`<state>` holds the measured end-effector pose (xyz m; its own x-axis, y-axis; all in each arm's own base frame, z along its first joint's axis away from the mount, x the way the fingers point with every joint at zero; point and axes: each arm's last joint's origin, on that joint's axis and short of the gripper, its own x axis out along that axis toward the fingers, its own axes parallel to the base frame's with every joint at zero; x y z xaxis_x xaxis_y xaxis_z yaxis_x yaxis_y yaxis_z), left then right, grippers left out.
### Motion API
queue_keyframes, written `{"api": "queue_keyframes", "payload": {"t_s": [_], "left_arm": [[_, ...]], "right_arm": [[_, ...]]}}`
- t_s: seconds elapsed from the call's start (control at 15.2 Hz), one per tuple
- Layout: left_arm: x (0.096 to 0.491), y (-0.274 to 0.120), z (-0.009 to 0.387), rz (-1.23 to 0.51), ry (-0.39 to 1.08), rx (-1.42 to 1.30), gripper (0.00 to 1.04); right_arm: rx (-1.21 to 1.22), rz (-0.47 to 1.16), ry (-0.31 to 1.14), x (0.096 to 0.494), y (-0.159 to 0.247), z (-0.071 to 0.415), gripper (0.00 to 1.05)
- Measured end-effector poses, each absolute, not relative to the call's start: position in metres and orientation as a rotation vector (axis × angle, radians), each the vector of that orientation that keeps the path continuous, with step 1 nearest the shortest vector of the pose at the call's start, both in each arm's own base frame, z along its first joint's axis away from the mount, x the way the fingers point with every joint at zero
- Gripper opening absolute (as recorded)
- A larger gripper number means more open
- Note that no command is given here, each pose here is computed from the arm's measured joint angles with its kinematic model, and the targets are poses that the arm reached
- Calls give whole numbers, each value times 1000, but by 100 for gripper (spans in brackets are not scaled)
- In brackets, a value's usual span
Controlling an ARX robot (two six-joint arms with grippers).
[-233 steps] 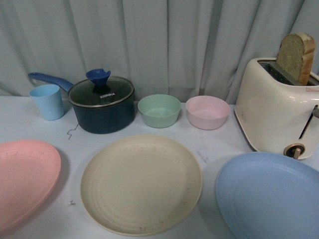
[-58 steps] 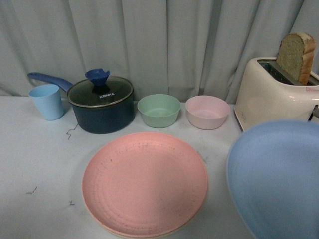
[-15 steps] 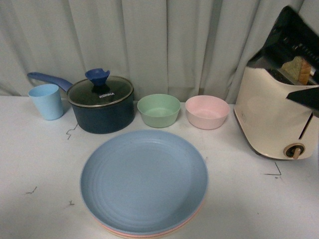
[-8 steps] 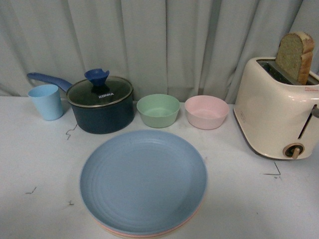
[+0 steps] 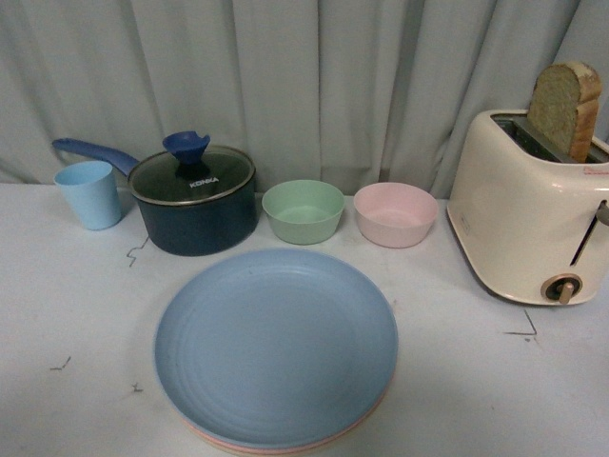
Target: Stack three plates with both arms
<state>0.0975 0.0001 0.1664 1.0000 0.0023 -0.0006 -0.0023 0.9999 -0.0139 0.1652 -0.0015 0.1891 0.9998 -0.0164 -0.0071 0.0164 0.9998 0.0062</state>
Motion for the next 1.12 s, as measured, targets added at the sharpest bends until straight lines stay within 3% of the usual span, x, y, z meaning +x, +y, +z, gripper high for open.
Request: {"api": "queue_keyframes", "payload": {"t_s": [1.12], "left_arm": [[98, 0, 166, 1, 1, -14, 98]], "right_arm": [[6, -7, -12, 114, -1, 170, 2]]}}
